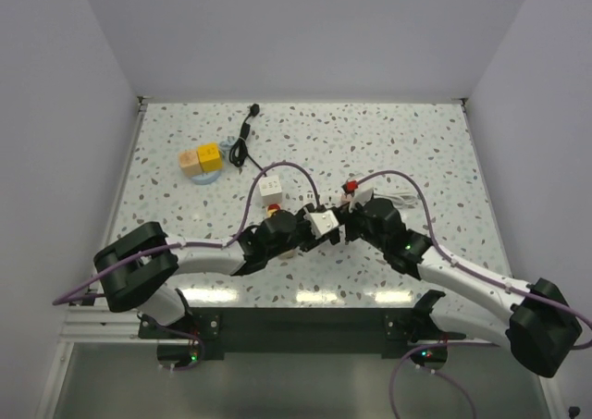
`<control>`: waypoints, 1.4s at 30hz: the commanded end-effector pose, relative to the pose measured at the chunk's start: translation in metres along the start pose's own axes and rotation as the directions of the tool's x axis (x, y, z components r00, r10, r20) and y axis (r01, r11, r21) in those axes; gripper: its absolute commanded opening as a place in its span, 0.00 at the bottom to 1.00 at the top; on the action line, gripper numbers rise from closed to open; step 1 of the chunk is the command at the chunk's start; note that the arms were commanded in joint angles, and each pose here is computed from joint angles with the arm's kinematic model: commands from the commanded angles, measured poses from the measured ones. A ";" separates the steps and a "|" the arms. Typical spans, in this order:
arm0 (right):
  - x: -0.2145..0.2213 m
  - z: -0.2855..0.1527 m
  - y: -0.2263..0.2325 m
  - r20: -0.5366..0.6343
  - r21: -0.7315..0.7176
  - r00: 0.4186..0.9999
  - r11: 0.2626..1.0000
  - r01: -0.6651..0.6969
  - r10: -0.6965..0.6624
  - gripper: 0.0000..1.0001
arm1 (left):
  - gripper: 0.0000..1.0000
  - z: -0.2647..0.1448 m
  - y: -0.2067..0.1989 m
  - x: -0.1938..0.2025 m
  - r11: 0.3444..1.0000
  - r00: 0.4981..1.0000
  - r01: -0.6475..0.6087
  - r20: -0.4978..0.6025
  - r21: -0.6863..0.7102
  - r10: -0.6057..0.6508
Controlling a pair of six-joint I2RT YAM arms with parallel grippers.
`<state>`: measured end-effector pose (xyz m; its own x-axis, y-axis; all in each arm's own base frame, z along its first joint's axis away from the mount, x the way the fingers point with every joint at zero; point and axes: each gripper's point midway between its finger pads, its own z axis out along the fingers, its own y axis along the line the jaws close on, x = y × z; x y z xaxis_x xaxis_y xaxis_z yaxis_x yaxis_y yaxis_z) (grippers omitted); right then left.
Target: Insert the plug
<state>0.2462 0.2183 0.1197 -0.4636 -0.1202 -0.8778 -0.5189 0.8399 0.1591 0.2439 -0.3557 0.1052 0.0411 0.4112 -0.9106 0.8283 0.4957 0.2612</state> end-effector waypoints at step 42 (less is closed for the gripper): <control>0.012 0.049 0.054 -0.136 -0.183 0.991 0.982 -0.036 0.011 0.70 | 0.00 -0.041 0.033 -0.050 0.988 0.978 -0.012 0.205 -0.153 0.044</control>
<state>0.2540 0.2842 0.1028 -0.5575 -0.1284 -0.8202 -0.6021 0.7427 0.2929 0.2326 -0.3140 0.1059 0.0756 0.4369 -0.8963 0.7904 0.5218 0.3211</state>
